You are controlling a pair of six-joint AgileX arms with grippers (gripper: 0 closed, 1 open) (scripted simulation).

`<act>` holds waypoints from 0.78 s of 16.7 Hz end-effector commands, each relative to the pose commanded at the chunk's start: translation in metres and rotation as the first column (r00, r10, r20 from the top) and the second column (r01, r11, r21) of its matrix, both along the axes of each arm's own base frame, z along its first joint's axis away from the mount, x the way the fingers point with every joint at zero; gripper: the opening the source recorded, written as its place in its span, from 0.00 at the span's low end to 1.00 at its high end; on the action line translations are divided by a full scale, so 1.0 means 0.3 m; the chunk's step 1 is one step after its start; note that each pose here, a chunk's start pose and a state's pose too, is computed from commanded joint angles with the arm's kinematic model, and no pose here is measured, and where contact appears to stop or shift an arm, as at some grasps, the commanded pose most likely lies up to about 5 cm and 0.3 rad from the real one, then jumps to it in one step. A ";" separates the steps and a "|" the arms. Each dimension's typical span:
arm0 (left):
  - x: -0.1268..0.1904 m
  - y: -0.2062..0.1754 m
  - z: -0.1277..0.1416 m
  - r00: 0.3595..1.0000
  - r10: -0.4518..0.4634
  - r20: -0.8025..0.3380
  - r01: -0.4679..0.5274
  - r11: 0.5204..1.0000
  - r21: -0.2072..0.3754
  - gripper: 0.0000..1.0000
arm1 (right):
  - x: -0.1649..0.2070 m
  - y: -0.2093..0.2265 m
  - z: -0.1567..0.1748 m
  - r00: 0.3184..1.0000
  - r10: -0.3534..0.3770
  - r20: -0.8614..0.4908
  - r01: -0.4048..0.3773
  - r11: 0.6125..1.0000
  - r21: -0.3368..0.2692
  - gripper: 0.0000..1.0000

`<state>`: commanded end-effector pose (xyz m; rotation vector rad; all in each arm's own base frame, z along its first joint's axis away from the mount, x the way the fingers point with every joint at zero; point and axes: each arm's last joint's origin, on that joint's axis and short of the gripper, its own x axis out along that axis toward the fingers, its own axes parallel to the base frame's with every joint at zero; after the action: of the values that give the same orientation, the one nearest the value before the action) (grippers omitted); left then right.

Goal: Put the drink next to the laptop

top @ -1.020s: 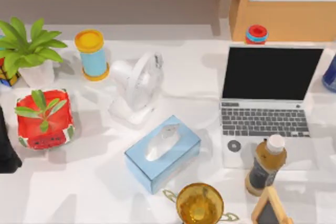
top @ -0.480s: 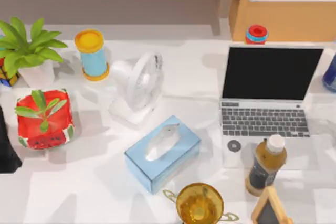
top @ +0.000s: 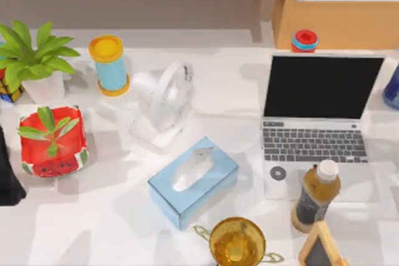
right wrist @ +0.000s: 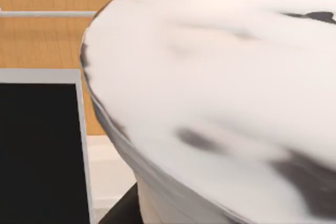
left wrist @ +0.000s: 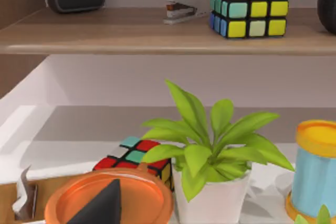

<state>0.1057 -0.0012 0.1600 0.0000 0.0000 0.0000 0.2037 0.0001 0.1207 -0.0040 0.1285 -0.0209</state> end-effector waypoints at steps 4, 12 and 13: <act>0.000 0.000 0.000 1.000 0.000 0.000 0.000 1.000 0.000 1.00 | -0.023 0.000 -0.048 0.997 0.000 -0.073 0.001 1.000 0.001 0.00; 0.000 0.000 0.000 1.000 0.000 0.000 0.000 1.000 0.000 1.00 | -0.024 0.000 -0.048 0.997 0.000 -0.073 0.001 1.000 0.001 0.30; 0.000 0.000 0.000 1.000 0.000 0.000 0.000 1.000 0.000 1.00 | -0.024 0.000 -0.048 0.997 0.000 -0.073 0.001 1.000 0.001 0.38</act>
<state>0.1057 -0.0012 0.1600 0.0000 0.0000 0.0000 0.1966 0.0002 0.1063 -0.0040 0.2018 -0.0212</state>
